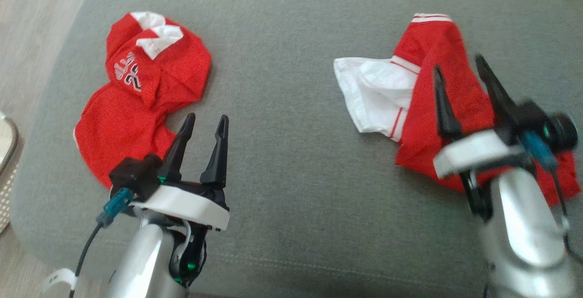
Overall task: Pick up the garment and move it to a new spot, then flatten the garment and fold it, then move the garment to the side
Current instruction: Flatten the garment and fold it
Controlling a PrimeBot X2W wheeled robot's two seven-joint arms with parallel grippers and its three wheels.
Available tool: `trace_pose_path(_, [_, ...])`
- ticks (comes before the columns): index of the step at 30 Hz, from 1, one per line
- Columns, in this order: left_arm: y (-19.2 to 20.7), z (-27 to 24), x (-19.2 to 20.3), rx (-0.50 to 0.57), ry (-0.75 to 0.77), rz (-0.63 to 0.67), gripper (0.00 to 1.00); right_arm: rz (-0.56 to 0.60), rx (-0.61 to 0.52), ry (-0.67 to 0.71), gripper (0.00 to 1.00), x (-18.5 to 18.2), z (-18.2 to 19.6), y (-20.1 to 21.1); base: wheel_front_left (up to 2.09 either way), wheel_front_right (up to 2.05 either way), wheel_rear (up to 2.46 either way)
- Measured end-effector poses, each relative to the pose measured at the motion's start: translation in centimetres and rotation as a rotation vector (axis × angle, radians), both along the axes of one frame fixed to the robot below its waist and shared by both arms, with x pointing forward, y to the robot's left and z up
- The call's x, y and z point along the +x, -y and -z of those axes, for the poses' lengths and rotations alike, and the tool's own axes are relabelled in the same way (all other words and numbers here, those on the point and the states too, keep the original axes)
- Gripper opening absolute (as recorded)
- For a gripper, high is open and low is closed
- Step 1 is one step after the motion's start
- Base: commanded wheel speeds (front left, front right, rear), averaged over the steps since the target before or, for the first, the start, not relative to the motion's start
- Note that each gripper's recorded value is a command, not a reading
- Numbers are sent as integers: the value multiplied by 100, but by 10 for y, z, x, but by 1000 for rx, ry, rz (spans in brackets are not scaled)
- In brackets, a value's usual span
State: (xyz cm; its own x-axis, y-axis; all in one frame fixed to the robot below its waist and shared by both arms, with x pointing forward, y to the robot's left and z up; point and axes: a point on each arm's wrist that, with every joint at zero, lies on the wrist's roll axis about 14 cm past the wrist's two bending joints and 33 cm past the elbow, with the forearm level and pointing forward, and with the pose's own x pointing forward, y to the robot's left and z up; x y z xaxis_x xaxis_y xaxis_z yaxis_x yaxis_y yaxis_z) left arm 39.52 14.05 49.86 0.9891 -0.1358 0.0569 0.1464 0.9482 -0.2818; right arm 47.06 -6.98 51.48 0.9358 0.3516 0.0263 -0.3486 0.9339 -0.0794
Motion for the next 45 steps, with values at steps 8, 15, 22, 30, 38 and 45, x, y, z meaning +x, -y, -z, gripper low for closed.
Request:
trace_pose_path(8, [-12, 14, -4, -30, -48, -33, 100, -215, -258, -169, 100, 33, 37, -65, 0, 0, 0])
trace_pose_path(15, [-23, 19, -12, -48, -70, -75, 100, -267, -466, -353, 100, 32, 95, -57, 0, 0, 0])
trace_pose_path(22, [-24, 23, -13, -52, -83, -84, 100, -264, -536, -425, 100, 29, 115, -46, 0, 0, 0])
trace_pose_path(30, [-19, 25, -2, -48, -87, -65, 100, -250, -557, -452, 0, 39, 123, -39, 0, 0, 0])
trace_pose_path(38, [-16, 18, -1, -47, -66, -53, 100, -311, -449, -246, 0, 46, 71, -73, 0, 0, 0])
trace_pose_path(45, [-12, 5, -3, -57, -32, -48, 100, -407, -226, 54, 0, 36, -42, -129, 0, 0, 0])
